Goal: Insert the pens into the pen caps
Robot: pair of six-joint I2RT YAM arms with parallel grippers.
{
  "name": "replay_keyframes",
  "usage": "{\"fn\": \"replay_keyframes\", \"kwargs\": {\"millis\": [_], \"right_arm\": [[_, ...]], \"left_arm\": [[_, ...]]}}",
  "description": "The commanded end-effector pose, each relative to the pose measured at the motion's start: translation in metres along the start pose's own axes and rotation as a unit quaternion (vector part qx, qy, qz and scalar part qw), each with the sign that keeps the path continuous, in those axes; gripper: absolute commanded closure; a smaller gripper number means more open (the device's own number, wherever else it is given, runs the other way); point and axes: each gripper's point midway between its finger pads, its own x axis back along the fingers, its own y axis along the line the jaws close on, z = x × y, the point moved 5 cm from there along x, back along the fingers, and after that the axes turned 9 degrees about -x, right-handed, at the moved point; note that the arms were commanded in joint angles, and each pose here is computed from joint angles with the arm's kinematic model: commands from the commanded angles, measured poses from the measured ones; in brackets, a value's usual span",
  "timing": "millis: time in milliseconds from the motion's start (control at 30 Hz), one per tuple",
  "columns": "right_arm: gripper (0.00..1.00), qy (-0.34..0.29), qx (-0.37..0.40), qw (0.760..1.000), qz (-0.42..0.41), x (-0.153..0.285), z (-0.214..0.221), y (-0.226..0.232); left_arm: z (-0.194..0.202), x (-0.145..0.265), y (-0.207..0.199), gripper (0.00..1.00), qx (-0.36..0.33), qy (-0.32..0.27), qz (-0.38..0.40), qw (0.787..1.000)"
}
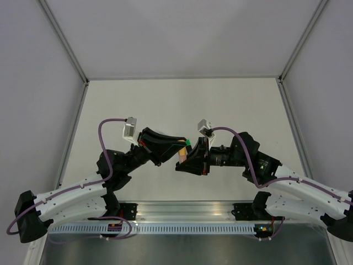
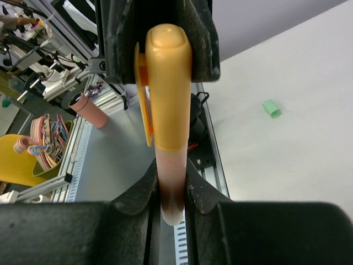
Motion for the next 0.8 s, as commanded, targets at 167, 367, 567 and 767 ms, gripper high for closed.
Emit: {"fn": "replay_keyframes", "kwargs": {"millis": [167, 367, 567, 767], "right_arm": [[1.0, -0.206, 0.113, 0.972, 0.002, 0.015, -0.125, 0.054], [1.0, -0.215, 0.123, 0.969, 0.015, 0.026, -0.129, 0.058], [1.0, -0.229, 0.125, 0.965, 0.026, 0.029, -0.133, 0.056], [1.0, -0.252, 0.138, 0.957, 0.03, 0.039, -0.144, 0.066]], "left_arm": [[0.095, 0.043, 0.002, 0.98, 0.051, 0.222, 0.041, 0.973], [0.091, 0.046, 0.004, 0.98, 0.038, 0.212, 0.029, 0.976], [0.095, 0.045, 0.004, 0.98, 0.041, 0.217, 0.038, 0.975], [0.099, 0.051, 0.007, 0.98, 0.032, 0.223, 0.034, 0.974]]}}
